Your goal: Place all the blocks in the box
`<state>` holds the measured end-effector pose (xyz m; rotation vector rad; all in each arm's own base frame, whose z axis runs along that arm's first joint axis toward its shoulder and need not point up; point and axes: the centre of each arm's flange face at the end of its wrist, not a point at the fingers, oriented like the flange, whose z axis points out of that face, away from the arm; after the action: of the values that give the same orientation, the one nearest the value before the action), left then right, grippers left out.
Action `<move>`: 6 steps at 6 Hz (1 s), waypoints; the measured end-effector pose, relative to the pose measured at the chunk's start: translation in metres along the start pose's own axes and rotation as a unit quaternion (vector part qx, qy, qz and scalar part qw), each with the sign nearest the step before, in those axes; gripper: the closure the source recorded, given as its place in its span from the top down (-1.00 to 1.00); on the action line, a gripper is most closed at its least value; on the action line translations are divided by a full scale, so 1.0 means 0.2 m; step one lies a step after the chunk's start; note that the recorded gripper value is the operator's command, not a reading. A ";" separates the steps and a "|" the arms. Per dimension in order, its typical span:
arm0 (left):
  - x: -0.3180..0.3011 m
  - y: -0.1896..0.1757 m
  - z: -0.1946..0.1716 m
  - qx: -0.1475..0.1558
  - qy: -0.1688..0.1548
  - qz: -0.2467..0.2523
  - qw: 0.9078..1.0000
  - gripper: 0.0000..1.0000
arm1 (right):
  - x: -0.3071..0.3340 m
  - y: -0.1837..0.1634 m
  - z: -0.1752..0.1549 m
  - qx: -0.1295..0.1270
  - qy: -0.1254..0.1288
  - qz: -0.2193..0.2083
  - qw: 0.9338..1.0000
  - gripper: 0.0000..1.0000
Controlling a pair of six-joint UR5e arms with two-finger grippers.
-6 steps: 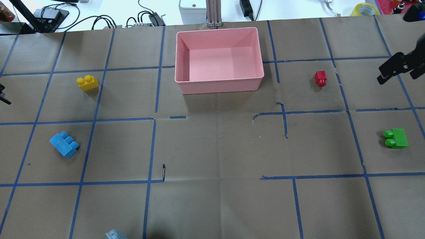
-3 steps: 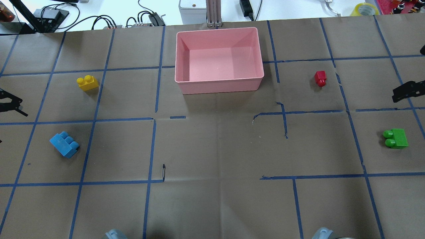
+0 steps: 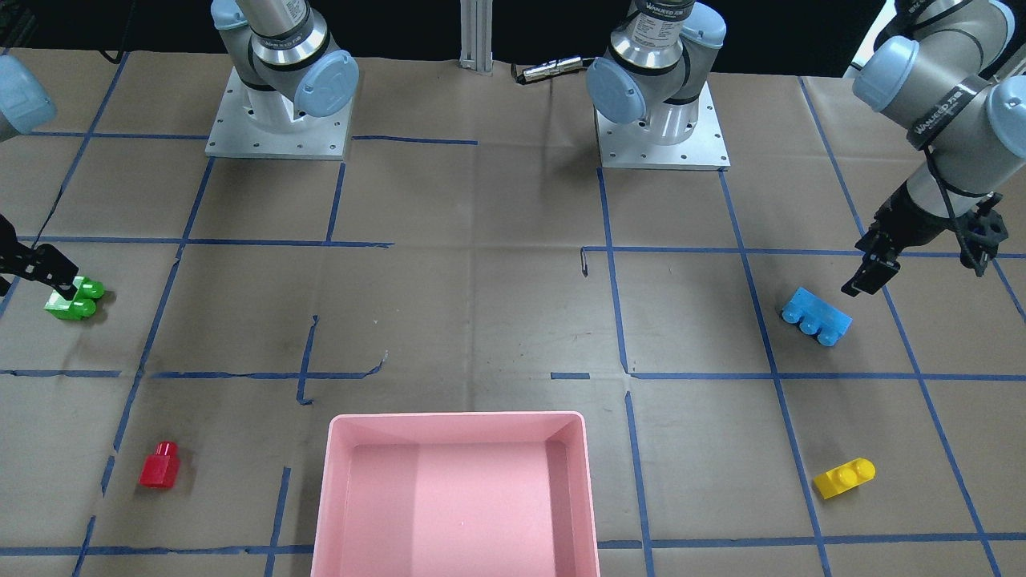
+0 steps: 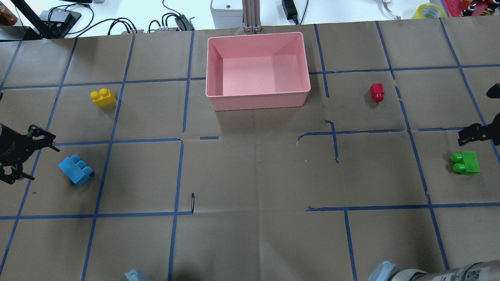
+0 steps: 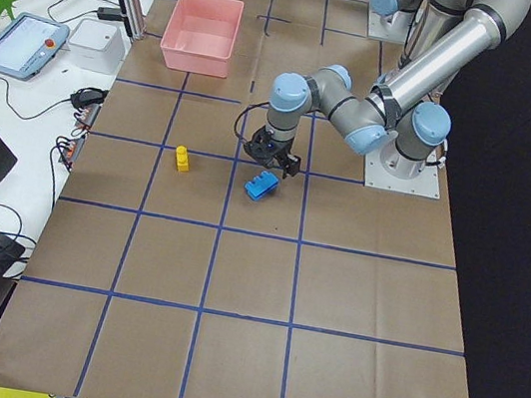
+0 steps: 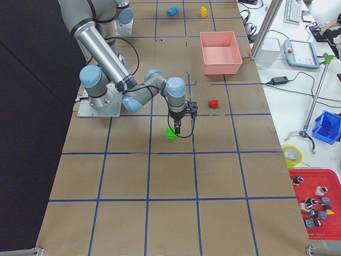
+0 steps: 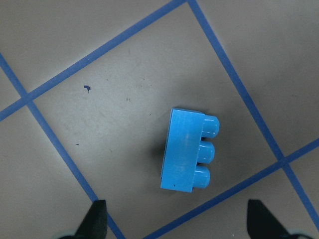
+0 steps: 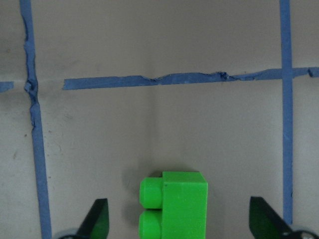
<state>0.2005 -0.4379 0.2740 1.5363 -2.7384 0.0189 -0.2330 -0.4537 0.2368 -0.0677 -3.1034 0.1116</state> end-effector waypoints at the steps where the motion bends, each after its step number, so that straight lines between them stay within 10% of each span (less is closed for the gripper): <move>1: 0.02 -0.05 0.11 0.005 0.003 0.001 1.000 0.99 | 0.00 0.03 0.07 -0.003 -0.001 0.001 1.000 0.98; 6: 0.06 -0.08 0.47 0.033 0.015 0.002 0.999 0.99 | -0.01 0.08 0.25 -0.017 -0.008 -0.001 1.000 0.98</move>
<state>0.2090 -0.4567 0.1801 1.5329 -2.7443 0.1327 -0.2314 -0.4413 0.1860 -0.0658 -3.1209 0.0596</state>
